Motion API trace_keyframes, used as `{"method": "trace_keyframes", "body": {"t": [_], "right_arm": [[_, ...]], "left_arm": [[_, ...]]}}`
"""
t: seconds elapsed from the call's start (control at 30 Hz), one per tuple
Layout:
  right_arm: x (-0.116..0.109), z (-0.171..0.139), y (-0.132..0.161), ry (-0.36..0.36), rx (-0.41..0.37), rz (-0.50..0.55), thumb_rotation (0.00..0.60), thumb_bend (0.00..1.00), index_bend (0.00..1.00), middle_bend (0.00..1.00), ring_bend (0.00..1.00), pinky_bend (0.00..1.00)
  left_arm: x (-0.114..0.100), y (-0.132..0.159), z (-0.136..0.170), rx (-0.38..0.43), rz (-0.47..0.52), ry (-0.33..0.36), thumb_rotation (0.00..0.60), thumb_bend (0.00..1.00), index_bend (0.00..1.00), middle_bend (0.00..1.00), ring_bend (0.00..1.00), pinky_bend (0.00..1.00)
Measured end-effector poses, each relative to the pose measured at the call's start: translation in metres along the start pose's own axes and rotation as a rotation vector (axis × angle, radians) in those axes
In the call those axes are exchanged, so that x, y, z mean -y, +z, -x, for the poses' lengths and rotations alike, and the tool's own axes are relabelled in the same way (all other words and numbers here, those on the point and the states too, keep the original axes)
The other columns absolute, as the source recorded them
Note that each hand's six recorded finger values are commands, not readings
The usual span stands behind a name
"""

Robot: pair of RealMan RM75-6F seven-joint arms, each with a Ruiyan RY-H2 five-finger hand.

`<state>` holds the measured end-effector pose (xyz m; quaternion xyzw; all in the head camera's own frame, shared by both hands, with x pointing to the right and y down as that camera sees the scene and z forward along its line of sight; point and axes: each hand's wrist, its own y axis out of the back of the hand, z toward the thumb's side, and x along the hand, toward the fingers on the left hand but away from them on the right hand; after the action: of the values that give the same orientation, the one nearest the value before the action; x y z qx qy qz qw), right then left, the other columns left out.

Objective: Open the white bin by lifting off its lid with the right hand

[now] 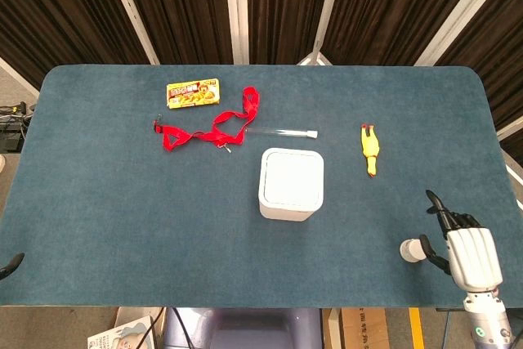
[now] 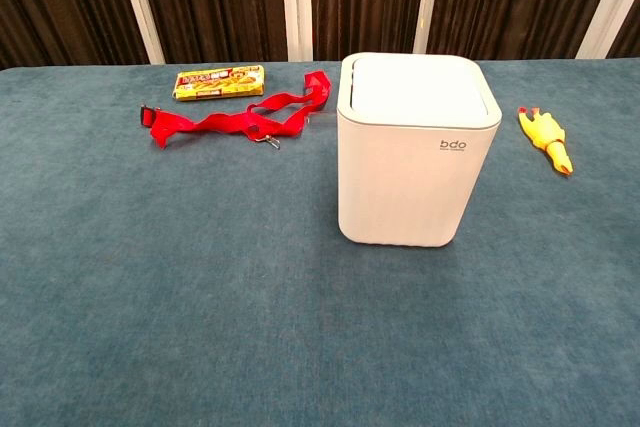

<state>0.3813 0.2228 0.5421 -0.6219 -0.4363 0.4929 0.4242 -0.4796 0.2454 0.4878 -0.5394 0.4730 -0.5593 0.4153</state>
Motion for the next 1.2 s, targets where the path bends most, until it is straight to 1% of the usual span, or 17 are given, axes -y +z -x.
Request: {"method": "trace_keyframes", "body": {"t": [0.07, 0.13, 0.2, 0.27, 0.43, 0.5, 0.6, 0.73, 0.93, 1.1, 1.2], "right_arm": [[0.001, 0.007, 0.007, 0.002, -0.03, 0.013, 0.6, 0.67, 0.12, 0.7, 0.74, 0.73], [0.003, 0.015, 0.015, 0.016, -0.066, 0.021, 0.6, 0.74, 0.12, 0.75, 0.77, 0.76], [0.007, 0.023, 0.025, 0.039, -0.106, 0.021, 0.6, 0.78, 0.12, 0.77, 0.79, 0.77], [0.011, 0.03, 0.035, 0.063, -0.142, 0.016, 0.6, 0.8, 0.12, 0.78, 0.79, 0.77], [0.022, 0.043, 0.061, 0.138, -0.23, -0.034, 0.6, 0.81, 0.11, 0.78, 0.79, 0.77], [0.025, 0.047, 0.071, 0.165, -0.255, -0.043, 0.6, 0.81, 0.11, 0.78, 0.79, 0.77], [0.027, 0.053, 0.083, 0.193, -0.272, -0.037, 0.6, 0.81, 0.11, 0.78, 0.79, 0.77], [0.026, 0.059, 0.093, 0.204, -0.289, -0.045, 0.6, 0.81, 0.11, 0.78, 0.79, 0.77], [0.028, 0.063, 0.11, 0.227, -0.324, -0.052, 0.6, 0.81, 0.11, 0.78, 0.79, 0.77], [0.028, 0.068, 0.12, 0.221, -0.348, -0.103, 0.6, 0.81, 0.11, 0.78, 0.79, 0.77], [0.03, 0.069, 0.125, 0.24, -0.353, -0.095, 0.6, 0.81, 0.11, 0.78, 0.79, 0.77]], "left_arm": [[0.001, 0.0, 0.0, 0.0, -0.001, -0.006, 0.6, 0.05, 0.08, 0.0, 0.0, 0.0], [0.002, -0.001, -0.001, -0.005, -0.001, -0.009, 0.6, 0.05, 0.08, 0.0, 0.0, 0.0], [0.002, -0.002, -0.001, -0.014, -0.001, -0.011, 0.6, 0.05, 0.08, 0.0, 0.0, 0.0], [0.001, -0.003, -0.001, -0.021, -0.001, -0.011, 0.6, 0.05, 0.08, 0.0, 0.0, 0.0], [0.003, -0.002, -0.001, -0.025, -0.005, -0.015, 0.6, 0.05, 0.08, 0.0, 0.0, 0.0], [0.005, -0.001, -0.002, -0.027, -0.01, -0.021, 0.6, 0.05, 0.08, 0.0, 0.0, 0.0], [0.008, 0.0, -0.003, -0.029, -0.025, -0.027, 0.6, 0.05, 0.08, 0.0, 0.0, 0.0], [0.012, 0.004, -0.005, -0.027, -0.037, -0.034, 0.6, 0.05, 0.08, 0.0, 0.0, 0.0], [0.013, 0.004, -0.006, -0.039, -0.056, -0.021, 0.6, 0.05, 0.08, 0.0, 0.0, 0.0], [0.012, 0.003, -0.006, -0.042, -0.052, -0.015, 0.6, 0.05, 0.08, 0.0, 0.0, 0.0], [0.012, 0.002, -0.006, -0.047, -0.05, -0.013, 0.6, 0.05, 0.08, 0.0, 0.0, 0.0]]}}
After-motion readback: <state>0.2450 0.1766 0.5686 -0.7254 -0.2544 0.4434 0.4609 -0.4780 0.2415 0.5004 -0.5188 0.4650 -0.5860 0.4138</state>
